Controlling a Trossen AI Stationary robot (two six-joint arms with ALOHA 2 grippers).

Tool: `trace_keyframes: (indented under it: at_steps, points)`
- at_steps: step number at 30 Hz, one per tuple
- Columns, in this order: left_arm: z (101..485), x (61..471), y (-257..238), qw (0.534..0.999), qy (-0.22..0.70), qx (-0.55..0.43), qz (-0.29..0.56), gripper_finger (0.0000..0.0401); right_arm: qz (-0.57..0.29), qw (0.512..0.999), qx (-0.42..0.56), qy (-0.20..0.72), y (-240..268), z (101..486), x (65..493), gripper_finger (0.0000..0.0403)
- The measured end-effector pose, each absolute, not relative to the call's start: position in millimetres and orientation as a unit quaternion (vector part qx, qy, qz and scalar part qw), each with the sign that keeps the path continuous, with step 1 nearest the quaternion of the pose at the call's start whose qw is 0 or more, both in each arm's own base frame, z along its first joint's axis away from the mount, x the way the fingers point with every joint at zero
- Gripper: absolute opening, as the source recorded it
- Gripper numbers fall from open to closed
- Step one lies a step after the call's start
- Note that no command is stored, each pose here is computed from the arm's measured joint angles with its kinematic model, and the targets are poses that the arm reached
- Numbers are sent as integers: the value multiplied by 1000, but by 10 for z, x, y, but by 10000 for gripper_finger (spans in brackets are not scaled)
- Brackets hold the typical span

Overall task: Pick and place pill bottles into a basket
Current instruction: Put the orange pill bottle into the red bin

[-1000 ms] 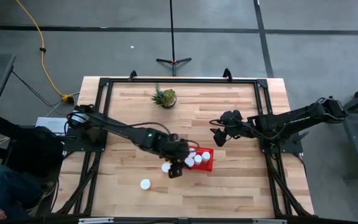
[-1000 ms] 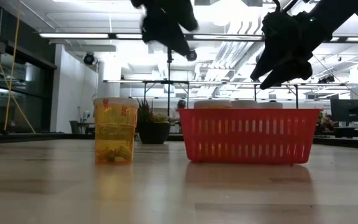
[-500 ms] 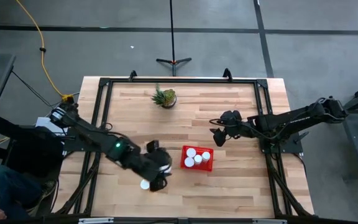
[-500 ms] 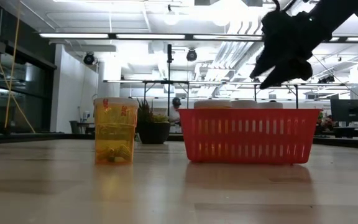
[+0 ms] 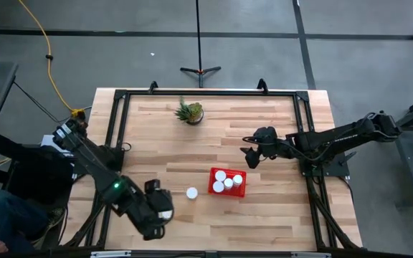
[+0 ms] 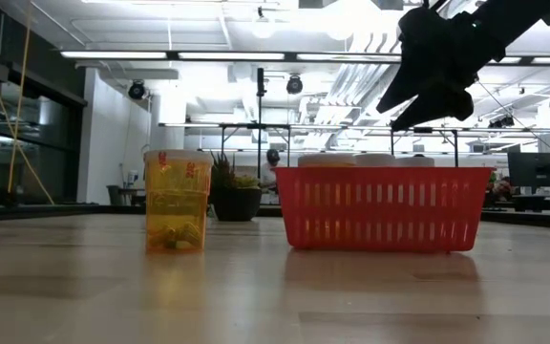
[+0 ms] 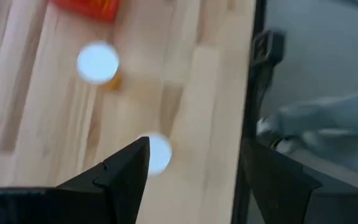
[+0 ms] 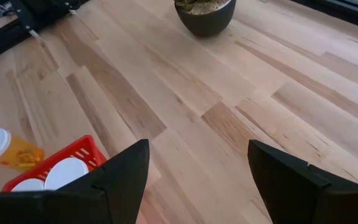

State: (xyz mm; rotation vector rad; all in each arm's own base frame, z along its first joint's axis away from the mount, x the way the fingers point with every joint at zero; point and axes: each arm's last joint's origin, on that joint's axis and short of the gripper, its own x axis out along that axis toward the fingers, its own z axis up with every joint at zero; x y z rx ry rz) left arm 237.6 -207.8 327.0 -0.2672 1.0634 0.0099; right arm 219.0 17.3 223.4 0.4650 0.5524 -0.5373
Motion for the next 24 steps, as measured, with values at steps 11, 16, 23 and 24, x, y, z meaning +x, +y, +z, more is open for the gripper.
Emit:
trace_keyframes:
  at_steps: [11, 16, 23, 24]
  points:
    - [3052, 2321, -2170, 844, 535, -13, 32, 289, -263, 897, 236, 265, 154, 2233, 2192, 264]
    - [2929, 2403, -2231, 843, 537, 26, 26, 289, -250, 893, 255, 274, 110, 2228, 2199, 264]
    - [2588, 2405, -2227, 828, 560, 24, 24, 289, -250, 892, 258, 273, 93, 2230, 2202, 264]
    - [2526, 2401, -2203, 822, 569, 24, 25, 289, -250, 892, 258, 274, 93, 2230, 2202, 264]
